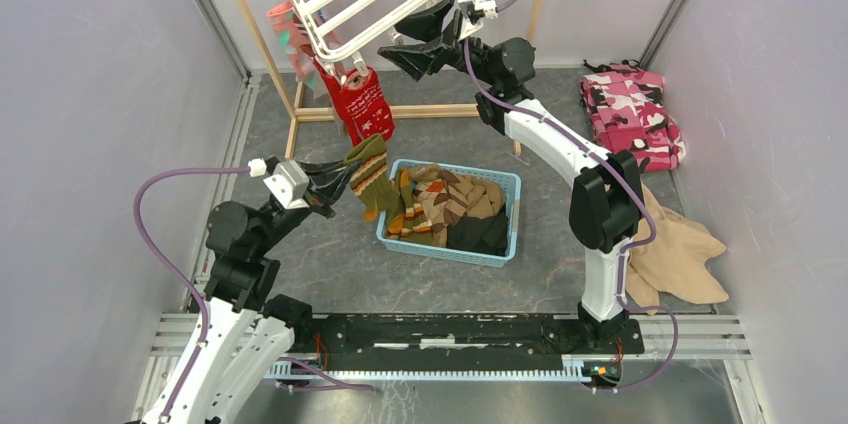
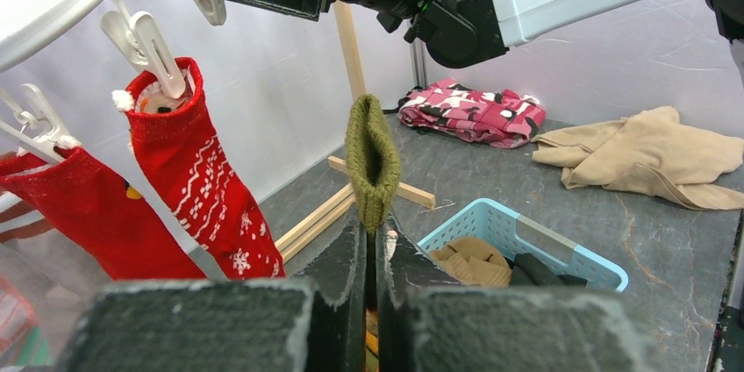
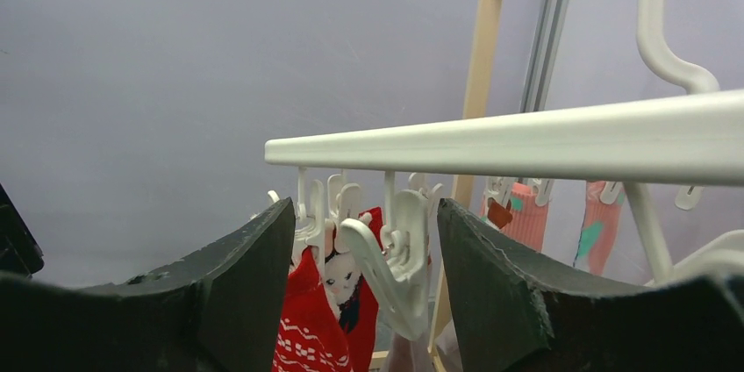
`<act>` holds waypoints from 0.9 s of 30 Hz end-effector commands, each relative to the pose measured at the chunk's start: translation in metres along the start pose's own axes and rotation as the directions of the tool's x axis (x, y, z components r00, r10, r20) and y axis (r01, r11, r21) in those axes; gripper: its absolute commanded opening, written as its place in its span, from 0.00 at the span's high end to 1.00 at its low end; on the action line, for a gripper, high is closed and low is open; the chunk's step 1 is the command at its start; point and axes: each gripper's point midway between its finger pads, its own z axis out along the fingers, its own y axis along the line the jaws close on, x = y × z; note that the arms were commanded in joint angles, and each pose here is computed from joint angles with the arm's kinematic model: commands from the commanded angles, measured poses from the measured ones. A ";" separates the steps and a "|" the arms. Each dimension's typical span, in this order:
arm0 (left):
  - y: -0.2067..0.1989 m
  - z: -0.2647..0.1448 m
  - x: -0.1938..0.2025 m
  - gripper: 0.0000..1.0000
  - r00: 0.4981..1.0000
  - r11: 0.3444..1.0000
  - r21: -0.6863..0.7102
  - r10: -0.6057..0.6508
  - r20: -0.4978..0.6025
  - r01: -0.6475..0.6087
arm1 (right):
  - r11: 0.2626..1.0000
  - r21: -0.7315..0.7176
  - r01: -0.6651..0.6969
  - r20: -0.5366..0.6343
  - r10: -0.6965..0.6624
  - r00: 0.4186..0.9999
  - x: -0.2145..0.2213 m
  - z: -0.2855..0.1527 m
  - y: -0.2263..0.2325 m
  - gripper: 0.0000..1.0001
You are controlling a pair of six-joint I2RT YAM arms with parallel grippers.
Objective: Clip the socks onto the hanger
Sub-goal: Open the clamp at the hanger.
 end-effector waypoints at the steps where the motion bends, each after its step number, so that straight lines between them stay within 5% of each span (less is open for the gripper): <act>1: 0.002 0.000 -0.007 0.98 0.998 0.999 0.003 0.051 0.027 -0.051 | 0.998 -0.037 0.042 0.051 -0.040 0.998 -0.028 0.001 0.011 0.34; 21: 0.002 0.000 -0.007 0.98 0.998 0.999 0.003 0.052 0.027 -0.052 | 0.998 -0.052 0.029 0.063 -0.026 0.998 -0.032 0.000 0.015 0.37; 27: 0.002 0.000 -0.008 0.98 0.998 0.999 0.003 0.054 0.029 -0.054 | 0.998 -0.047 0.029 0.071 -0.026 0.997 -0.034 0.002 0.012 0.29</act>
